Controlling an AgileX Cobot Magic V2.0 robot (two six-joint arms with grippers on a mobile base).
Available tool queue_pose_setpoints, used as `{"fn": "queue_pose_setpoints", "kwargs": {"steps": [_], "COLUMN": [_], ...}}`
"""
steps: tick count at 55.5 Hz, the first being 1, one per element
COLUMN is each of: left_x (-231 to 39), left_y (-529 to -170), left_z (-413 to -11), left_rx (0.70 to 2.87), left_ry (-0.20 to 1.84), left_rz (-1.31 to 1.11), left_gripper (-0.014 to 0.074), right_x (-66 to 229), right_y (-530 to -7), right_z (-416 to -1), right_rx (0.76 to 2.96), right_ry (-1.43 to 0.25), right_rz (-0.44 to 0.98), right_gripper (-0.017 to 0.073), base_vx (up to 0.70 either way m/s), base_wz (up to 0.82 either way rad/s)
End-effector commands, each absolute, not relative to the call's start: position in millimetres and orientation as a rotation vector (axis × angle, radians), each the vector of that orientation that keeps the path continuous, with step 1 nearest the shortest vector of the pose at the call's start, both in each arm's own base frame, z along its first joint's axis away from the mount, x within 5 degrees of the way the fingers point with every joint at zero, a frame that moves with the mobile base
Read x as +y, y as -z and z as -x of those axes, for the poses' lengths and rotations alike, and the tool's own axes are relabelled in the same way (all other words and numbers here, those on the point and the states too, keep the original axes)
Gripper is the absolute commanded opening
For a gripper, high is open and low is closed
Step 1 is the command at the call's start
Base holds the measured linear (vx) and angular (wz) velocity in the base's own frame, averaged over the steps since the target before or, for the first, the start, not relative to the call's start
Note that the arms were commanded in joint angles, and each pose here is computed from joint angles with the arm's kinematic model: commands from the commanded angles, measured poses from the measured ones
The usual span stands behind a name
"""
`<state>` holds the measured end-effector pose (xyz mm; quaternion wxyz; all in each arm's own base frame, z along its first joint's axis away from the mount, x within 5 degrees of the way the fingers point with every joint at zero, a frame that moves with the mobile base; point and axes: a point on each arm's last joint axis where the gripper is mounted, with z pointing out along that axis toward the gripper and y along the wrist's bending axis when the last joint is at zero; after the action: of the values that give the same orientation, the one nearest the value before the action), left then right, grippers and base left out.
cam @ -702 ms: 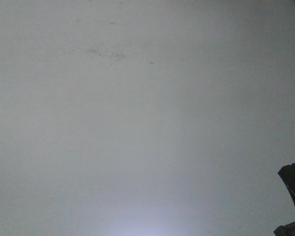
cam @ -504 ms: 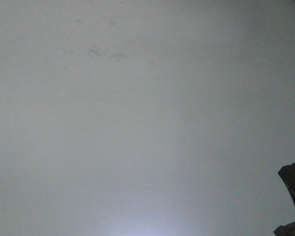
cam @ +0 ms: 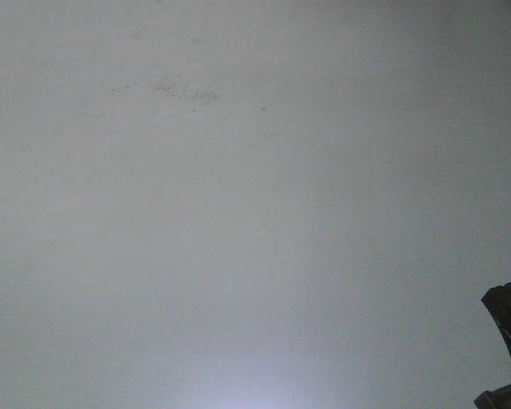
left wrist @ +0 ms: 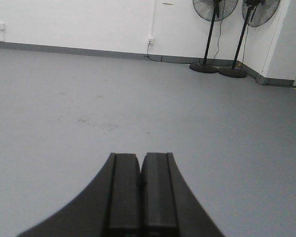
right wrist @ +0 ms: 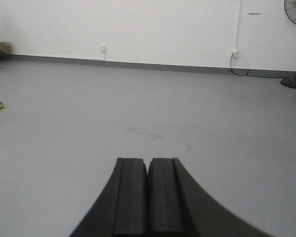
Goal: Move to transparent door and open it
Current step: 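Drive the base across the room toward the glass sliding door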
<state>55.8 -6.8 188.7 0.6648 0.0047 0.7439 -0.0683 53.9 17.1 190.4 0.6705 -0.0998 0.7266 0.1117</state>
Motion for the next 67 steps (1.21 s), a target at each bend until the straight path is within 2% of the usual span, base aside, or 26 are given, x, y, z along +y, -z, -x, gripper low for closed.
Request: {"fn": "queue_pose_setpoints", "kwargs": {"steps": [1, 32, 50, 67], "left_x": [-5.9, -5.9, -5.9, -5.9], "left_y": [-203.9, -203.9, -203.9, -203.9], "left_z": [-54.4, -54.4, -54.4, -54.4], "left_rx": [1.561, 1.561, 1.561, 1.561], "left_ry": [0.163, 0.163, 0.163, 0.163], "left_rz": [0.004, 0.004, 0.004, 0.004], "left_gripper": [0.0, 0.0, 0.0, 0.0], "right_x": [16.0, 16.0, 16.0, 16.0], "right_y": [-198.4, -198.4, -198.4, -198.4], "right_z": [-53.5, -53.5, -53.5, -53.5], "right_rx": [1.543, 1.543, 1.543, 1.543], "right_ry": [-0.247, -0.247, -0.247, -0.247], "right_rz": [0.207, 0.207, 0.207, 0.207], "right_gripper": [-0.0001, -0.0001, -0.0001, -0.0001], "base_vx": [0.01, 0.08, 0.28, 0.36], "base_wz": [0.03, 0.03, 0.06, 0.32]}}
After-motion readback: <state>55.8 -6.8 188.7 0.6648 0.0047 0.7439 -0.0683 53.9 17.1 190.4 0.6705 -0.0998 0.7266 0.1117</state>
